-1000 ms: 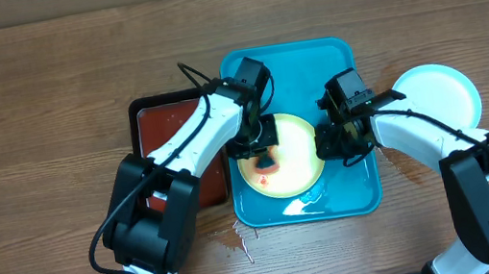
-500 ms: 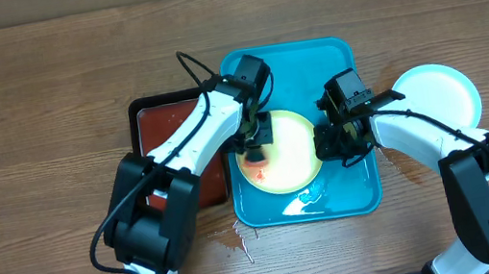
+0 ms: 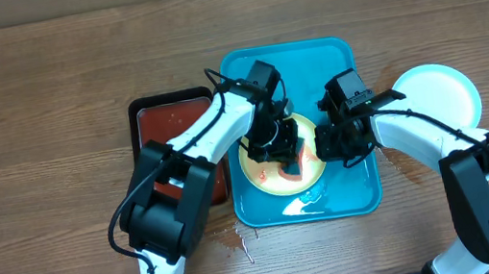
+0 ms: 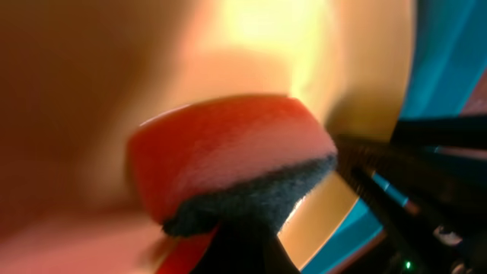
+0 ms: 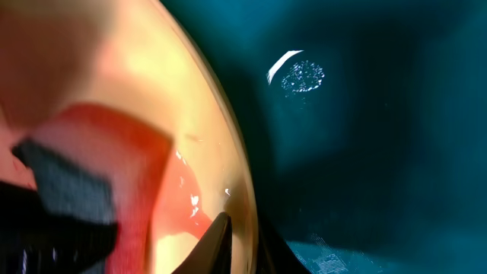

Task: Clean dirty plates on tray and stack at the side
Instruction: 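Scrub the yellow plate with the sponge in the left gripper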

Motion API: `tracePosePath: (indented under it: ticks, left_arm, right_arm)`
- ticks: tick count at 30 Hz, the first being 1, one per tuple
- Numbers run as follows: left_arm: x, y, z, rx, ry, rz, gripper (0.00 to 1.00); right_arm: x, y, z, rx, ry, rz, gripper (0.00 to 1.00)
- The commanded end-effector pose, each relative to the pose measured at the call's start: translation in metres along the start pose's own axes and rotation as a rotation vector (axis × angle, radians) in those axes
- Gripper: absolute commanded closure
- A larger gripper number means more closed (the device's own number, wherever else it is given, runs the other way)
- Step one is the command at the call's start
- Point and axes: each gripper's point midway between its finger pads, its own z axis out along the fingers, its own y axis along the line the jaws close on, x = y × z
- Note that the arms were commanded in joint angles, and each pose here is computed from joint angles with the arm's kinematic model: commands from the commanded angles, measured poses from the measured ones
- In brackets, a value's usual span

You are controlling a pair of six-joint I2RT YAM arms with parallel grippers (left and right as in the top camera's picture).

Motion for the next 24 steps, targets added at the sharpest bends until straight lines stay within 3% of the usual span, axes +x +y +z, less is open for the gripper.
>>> tracePosePath:
  ticks: [1,15,20,24]
  left_arm:
    - [0.006,0.015,0.005,-0.079,0.027,0.002,0.96]
    - [-0.009,0.117,-0.055,-0.755,-0.159,-0.03,0.96]
    - [-0.018,0.134,-0.075,-0.885,-0.22,-0.027,0.96]
    - [-0.022,0.139,-0.085,-0.892,-0.247,-0.06,0.96]
  right_arm:
    - [0.012,-0.015,0.014,0.053,0.05,0.013,0.87]
    - [0.012,-0.015,0.014,0.054,0.049,0.013,0.87]
    - [0.012,-0.015,0.014,0.054,0.05,0.013,0.87]
    - [0.012,-0.015,0.014,0.054,0.049,0.013,0.87]
